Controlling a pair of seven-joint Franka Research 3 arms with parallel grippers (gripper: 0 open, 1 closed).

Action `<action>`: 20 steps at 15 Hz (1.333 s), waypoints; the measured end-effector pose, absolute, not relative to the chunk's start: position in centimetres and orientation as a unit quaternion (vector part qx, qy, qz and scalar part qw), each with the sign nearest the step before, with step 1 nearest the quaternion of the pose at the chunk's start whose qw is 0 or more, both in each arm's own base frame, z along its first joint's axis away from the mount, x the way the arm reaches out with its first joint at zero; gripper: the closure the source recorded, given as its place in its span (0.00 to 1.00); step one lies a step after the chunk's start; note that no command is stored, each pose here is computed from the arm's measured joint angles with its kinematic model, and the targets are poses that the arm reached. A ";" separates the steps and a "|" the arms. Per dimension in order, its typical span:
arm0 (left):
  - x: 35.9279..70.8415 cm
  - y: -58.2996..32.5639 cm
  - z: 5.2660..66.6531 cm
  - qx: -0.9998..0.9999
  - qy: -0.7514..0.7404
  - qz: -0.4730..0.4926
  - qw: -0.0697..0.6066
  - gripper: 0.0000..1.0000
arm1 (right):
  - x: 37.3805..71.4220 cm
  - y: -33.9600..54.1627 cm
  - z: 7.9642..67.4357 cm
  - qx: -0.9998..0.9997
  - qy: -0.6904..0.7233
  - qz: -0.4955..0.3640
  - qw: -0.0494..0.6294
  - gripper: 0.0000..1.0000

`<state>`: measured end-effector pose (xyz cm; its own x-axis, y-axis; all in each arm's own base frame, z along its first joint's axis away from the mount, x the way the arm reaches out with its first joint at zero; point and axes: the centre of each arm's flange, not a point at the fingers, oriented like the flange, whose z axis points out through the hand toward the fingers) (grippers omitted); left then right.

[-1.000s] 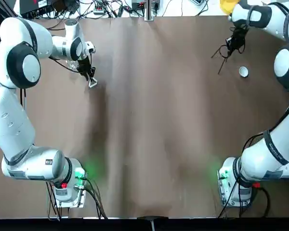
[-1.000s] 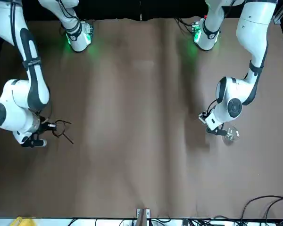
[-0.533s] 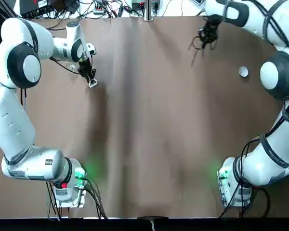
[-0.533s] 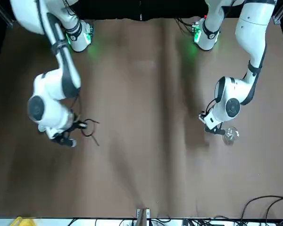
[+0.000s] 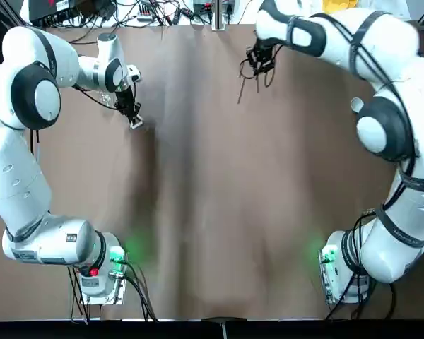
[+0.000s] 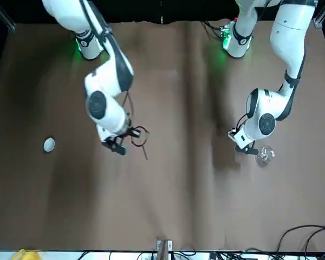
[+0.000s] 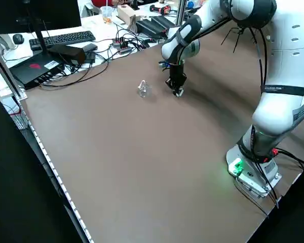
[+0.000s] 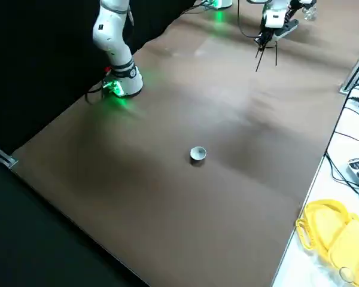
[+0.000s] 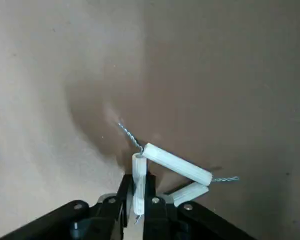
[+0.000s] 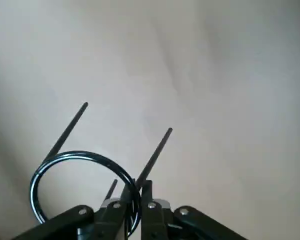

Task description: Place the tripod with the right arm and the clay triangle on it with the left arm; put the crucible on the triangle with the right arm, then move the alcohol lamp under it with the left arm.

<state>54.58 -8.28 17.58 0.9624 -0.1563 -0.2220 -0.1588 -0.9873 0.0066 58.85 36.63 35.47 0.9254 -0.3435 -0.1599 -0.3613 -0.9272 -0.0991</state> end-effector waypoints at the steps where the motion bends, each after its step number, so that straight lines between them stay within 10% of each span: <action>1: 54.6 -8.3 17.5 -0.991 0.079 0.112 0.006 0.84 | 58.9 38.4 35.0 -0.979 0.182 0.067 0.064 0.92; 20: 58.3 -11.3 33.1 -0.998 0.001 0.069 -0.009 0.88 | 56.2 49.2 28.6 -0.977 0.180 0.067 0.088 0.87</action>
